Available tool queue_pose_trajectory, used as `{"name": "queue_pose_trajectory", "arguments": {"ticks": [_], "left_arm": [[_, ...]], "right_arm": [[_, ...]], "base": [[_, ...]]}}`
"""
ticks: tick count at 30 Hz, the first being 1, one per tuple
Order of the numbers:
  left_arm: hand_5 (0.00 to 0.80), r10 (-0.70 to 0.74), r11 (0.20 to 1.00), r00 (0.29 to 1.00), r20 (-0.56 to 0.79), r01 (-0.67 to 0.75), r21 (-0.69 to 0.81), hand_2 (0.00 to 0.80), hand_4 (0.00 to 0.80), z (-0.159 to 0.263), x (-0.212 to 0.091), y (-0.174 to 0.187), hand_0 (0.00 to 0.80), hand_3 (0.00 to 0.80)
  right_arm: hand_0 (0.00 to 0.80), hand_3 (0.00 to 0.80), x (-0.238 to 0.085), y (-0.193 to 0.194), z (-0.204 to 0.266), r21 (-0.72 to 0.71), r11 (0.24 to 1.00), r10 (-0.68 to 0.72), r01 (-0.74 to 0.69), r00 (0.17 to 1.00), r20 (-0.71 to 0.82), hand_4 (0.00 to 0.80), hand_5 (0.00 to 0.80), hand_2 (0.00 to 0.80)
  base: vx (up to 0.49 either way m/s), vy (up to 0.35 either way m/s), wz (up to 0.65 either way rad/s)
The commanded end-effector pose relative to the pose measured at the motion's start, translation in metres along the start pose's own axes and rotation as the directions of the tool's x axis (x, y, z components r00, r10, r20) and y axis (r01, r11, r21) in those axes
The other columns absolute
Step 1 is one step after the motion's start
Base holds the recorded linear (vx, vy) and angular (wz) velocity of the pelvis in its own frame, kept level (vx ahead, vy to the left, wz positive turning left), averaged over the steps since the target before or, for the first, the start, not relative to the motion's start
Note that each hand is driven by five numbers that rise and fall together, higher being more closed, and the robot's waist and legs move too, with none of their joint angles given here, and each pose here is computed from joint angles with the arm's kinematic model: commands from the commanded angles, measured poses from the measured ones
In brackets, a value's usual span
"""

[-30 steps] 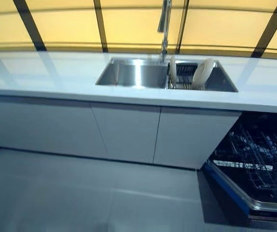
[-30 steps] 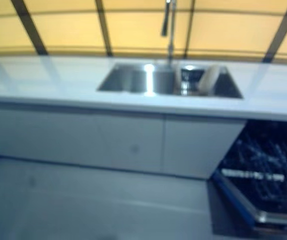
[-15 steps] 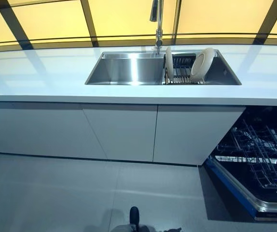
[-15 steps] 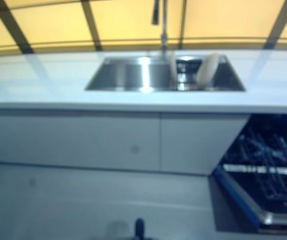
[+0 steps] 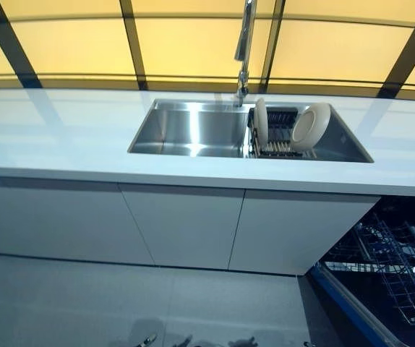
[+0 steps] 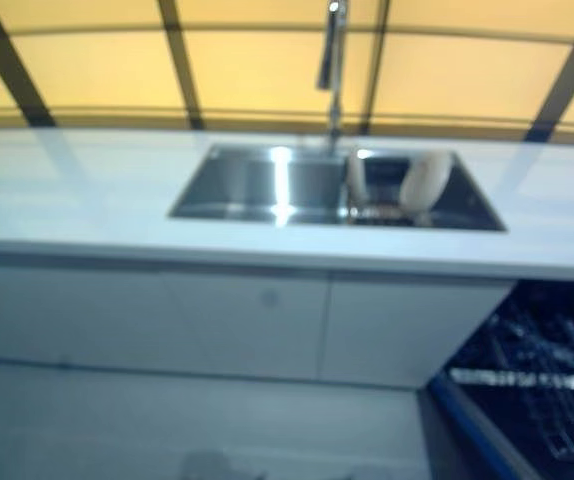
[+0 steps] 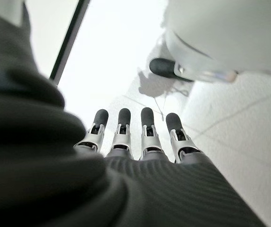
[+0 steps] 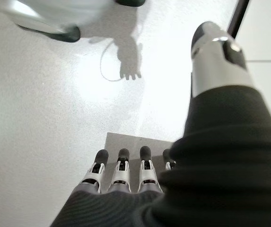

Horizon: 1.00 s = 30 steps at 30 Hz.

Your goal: Take plates into dishwasher

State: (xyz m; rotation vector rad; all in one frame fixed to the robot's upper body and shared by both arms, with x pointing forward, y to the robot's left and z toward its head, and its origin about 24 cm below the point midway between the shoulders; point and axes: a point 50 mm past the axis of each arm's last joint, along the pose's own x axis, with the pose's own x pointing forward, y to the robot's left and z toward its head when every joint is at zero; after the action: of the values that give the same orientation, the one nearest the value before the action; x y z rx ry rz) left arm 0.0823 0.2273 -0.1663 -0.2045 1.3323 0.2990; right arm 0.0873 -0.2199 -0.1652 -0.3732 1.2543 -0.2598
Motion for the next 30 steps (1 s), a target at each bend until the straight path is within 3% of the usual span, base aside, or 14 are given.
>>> {"name": "queue_pose_trajectory", "arguments": {"ticks": [1,12,23,30], "left_arm": [[0.000,0.031,0.997,0.999,-0.019,-0.030,0.069,0.000,0.000,-0.003,0.000,0.005,0.000,0.000],[0.000,0.056,0.998,0.997,-0.045,-0.054,0.043,0.000,0.000,-0.019,-0.001,0.013,0.000,0.000],[0.000,0.031,0.997,0.998,-0.049,-0.028,0.070,0.000,0.000,-0.023,-0.001,0.012,0.000,0.000],[0.000,0.071,0.996,0.997,-0.043,-0.068,0.057,0.000,0.000,-0.021,-0.003,0.021,0.000,0.000]], "right_arm": [[0.000,0.000,0.004,-0.029,-0.006,0.058,0.994,-0.093,0.092,0.996,0.002,0.000,0.000,0.000],[0.000,0.000,0.007,-0.037,-0.001,0.070,0.993,-0.096,0.097,0.995,-0.018,0.000,0.000,0.000],[0.000,0.000,0.007,-0.034,0.021,0.050,0.996,-0.084,0.080,0.994,0.071,0.000,0.000,0.000],[0.000,0.000,0.007,-0.027,0.039,0.025,1.000,0.011,-0.014,0.992,0.123,0.000,0.000,0.000]], "base": [[0.247,-0.050,0.27],[0.244,-0.205,0.05],[0.161,-0.119,0.11],[0.122,-0.095,-0.33]]}}
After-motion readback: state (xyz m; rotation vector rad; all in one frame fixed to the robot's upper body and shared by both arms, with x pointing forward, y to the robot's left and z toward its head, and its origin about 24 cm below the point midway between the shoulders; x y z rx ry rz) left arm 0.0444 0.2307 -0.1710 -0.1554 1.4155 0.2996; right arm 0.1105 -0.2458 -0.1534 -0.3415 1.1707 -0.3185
